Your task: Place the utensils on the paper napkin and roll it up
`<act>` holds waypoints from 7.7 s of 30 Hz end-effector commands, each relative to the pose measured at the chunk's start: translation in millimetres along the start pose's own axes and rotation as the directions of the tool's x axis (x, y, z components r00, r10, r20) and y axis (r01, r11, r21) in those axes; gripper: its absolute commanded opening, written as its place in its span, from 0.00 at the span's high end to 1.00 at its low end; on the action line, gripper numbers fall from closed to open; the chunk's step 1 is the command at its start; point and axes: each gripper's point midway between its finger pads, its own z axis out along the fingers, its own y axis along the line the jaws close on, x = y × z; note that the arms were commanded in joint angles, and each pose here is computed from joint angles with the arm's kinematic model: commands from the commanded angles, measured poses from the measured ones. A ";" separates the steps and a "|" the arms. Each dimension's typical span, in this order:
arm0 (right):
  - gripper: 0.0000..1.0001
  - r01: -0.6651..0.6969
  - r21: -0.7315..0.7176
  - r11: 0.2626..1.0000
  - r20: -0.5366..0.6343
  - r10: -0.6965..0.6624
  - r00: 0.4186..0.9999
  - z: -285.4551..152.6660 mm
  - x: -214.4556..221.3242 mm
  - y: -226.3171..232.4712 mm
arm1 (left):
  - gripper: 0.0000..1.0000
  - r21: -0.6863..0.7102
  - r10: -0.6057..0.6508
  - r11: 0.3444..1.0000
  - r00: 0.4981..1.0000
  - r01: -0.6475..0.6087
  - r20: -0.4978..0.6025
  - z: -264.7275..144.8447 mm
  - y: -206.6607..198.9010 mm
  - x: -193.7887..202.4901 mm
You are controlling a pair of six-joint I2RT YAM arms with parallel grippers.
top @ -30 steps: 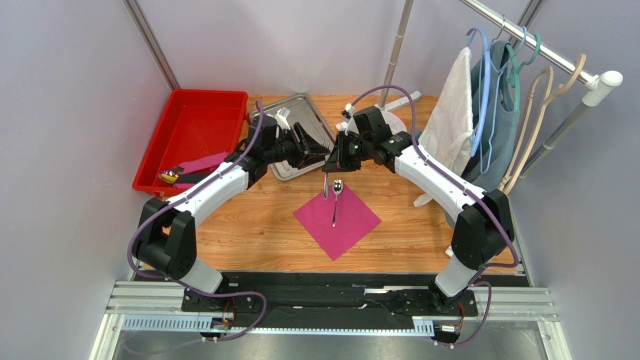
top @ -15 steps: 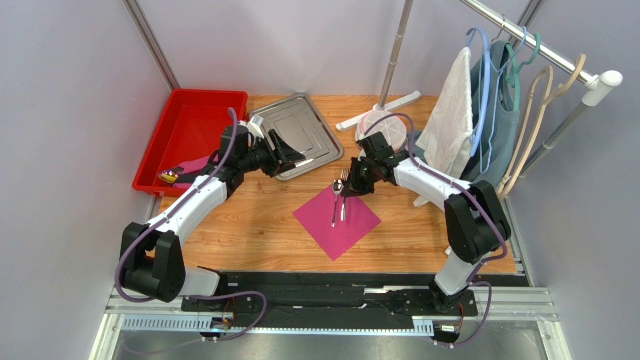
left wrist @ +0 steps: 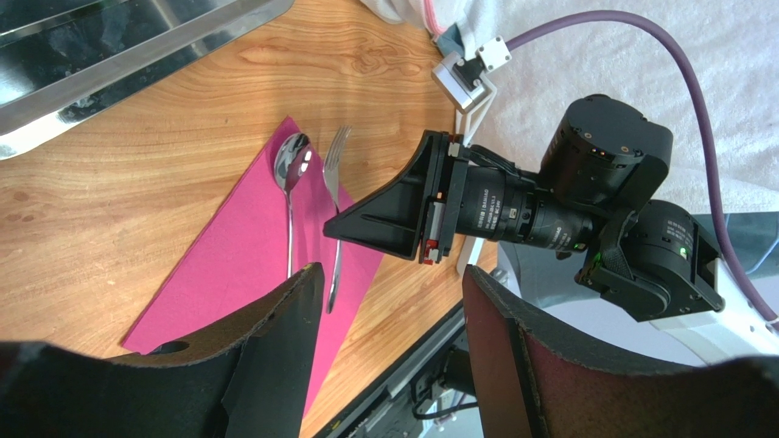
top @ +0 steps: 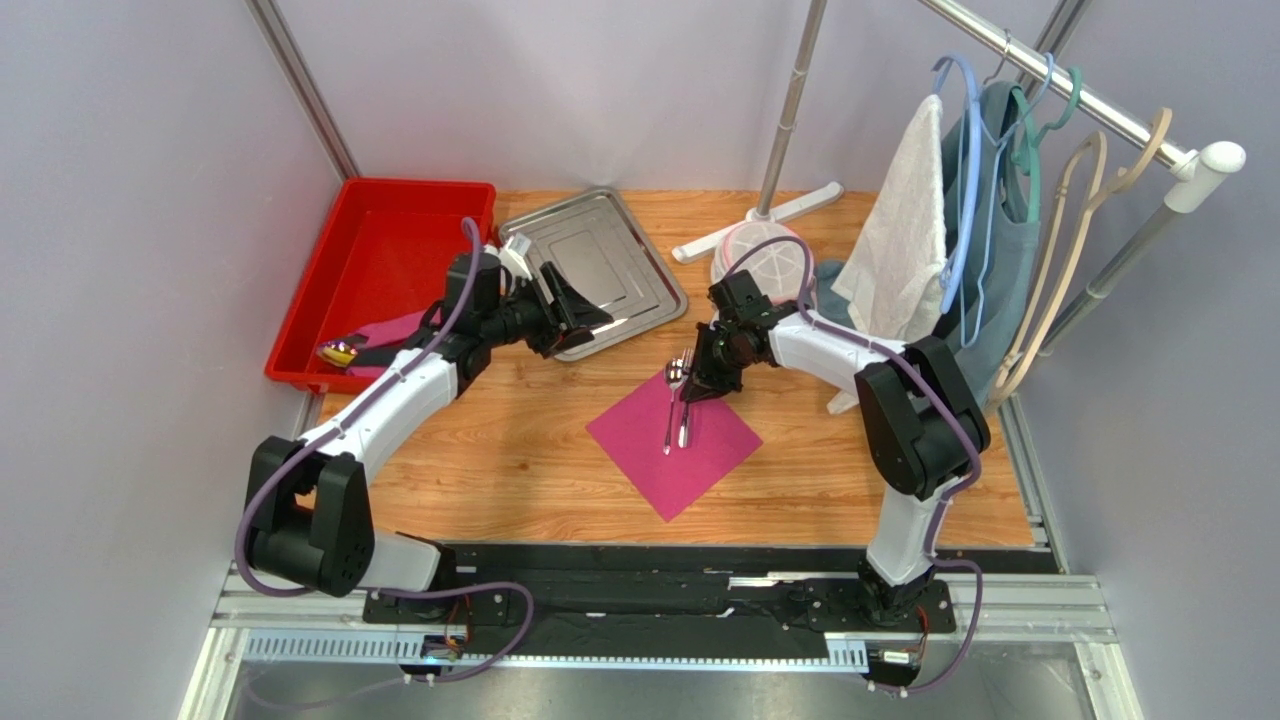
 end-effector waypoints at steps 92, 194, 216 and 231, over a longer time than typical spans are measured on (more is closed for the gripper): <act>0.30 0.282 -0.452 0.846 0.020 -0.307 0.952 -80.8 -17.3 23.9 | 0.66 0.621 0.796 0.603 0.328 -0.501 -0.508 136.2 61.0 51.7; 0.57 0.290 -0.325 0.900 0.119 -0.265 0.957 -49.3 -20.7 12.1 | 1.00 0.651 0.877 0.473 0.251 -0.593 -0.409 114.4 16.6 53.3; 0.73 0.447 -0.022 0.894 0.223 -0.432 0.874 -11.6 -19.1 39.5 | 1.00 0.647 0.870 0.488 0.264 -0.587 -0.416 119.4 16.3 52.2; 0.91 0.409 -0.086 0.908 0.149 -0.394 0.907 0.3 -7.8 42.2 | 1.00 0.640 0.866 0.494 0.271 -0.588 -0.420 122.0 18.0 51.3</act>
